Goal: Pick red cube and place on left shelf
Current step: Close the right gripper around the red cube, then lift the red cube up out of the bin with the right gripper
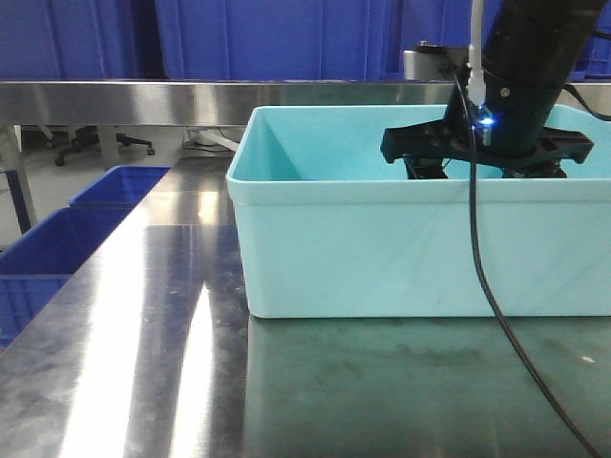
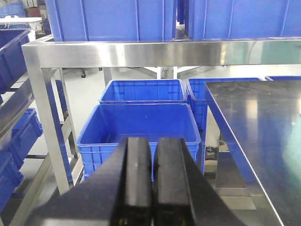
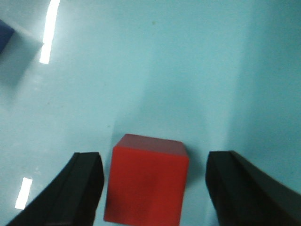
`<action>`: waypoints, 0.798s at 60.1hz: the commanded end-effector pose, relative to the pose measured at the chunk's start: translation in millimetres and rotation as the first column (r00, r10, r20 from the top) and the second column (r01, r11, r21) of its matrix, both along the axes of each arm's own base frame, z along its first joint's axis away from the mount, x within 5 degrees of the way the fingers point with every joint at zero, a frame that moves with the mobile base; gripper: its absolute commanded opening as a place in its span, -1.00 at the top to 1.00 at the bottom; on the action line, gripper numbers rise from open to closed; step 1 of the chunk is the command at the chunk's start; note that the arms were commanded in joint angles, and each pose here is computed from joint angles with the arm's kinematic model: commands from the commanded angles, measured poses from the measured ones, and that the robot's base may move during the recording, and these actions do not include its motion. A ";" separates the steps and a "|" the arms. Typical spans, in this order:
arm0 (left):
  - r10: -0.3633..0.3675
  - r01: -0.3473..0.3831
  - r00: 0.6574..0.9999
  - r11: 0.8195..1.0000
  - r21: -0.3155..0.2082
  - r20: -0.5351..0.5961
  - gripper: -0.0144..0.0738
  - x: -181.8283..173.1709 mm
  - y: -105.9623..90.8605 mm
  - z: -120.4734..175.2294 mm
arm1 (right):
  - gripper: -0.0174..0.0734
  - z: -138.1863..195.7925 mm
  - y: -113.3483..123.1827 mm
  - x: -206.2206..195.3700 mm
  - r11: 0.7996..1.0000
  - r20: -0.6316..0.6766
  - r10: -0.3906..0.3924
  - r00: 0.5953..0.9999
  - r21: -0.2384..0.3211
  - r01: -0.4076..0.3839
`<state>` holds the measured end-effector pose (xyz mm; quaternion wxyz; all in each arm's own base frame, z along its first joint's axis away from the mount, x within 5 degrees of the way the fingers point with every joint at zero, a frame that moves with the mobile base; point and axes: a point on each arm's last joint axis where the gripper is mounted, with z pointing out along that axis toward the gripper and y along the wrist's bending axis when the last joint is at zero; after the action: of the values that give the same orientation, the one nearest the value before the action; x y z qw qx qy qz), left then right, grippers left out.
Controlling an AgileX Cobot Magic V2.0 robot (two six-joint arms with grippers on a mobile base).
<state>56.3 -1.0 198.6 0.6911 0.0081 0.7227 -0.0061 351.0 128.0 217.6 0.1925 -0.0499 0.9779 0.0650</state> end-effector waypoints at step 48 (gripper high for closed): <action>-0.003 0.003 0.997 1.000 -0.005 0.080 0.44 -0.1 -0.2 1.1 | 0.48 59.9 1.8 2.0 0.997 0.197 -0.004 0.980 0.071 -0.010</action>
<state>56.3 -1.0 198.6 0.6911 0.0081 0.7227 -0.0061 354.3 129.2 228.1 0.2096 -0.0498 0.9740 0.0702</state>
